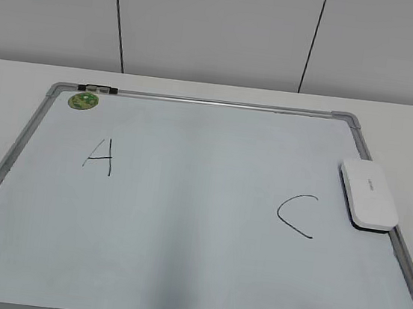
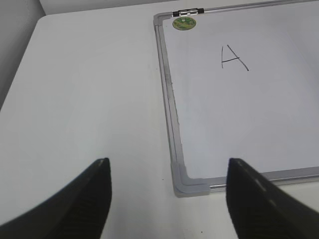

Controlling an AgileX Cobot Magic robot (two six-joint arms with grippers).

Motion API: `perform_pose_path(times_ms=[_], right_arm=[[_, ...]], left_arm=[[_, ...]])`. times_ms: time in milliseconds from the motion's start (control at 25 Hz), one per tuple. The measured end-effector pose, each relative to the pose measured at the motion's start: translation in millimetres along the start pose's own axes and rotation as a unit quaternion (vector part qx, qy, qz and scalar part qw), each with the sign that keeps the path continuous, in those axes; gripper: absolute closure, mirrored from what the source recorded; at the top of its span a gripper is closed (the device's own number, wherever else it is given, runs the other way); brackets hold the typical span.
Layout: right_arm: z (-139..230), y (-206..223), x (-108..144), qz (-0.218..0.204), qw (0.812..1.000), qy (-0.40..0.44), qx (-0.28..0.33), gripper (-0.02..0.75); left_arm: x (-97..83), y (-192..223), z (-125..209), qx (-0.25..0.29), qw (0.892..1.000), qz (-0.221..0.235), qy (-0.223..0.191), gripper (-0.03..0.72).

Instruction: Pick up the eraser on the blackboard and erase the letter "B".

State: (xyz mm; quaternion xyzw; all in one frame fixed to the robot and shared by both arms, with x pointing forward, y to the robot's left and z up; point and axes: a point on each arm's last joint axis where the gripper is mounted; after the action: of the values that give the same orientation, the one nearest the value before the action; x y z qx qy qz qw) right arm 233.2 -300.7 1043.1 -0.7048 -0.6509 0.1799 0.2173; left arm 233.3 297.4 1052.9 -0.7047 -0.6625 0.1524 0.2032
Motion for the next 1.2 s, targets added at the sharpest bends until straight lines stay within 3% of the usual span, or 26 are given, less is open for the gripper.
perform_pose_path(times_ms=[1200], right_arm=[[2.7, -3.2, 0.0, 0.0, 1.0, 0.002, -0.012, 0.15]], left_arm=[[0.0, -0.8, 1.0, 0.0, 1.0, -0.001, 0.001, 0.193]])
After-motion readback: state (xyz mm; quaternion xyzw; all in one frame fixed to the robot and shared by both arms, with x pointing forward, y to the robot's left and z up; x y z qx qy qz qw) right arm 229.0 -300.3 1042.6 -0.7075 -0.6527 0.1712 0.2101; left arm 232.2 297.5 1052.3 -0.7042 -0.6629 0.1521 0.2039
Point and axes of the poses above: a point on each arm's last joint axis where the gripper is mounted, y pointing out along that axis toward the gripper, x along the wrist's bending axis when the last joint is at zero, z = x × y, and after that the axes turned 2 degrees about y, right-handed
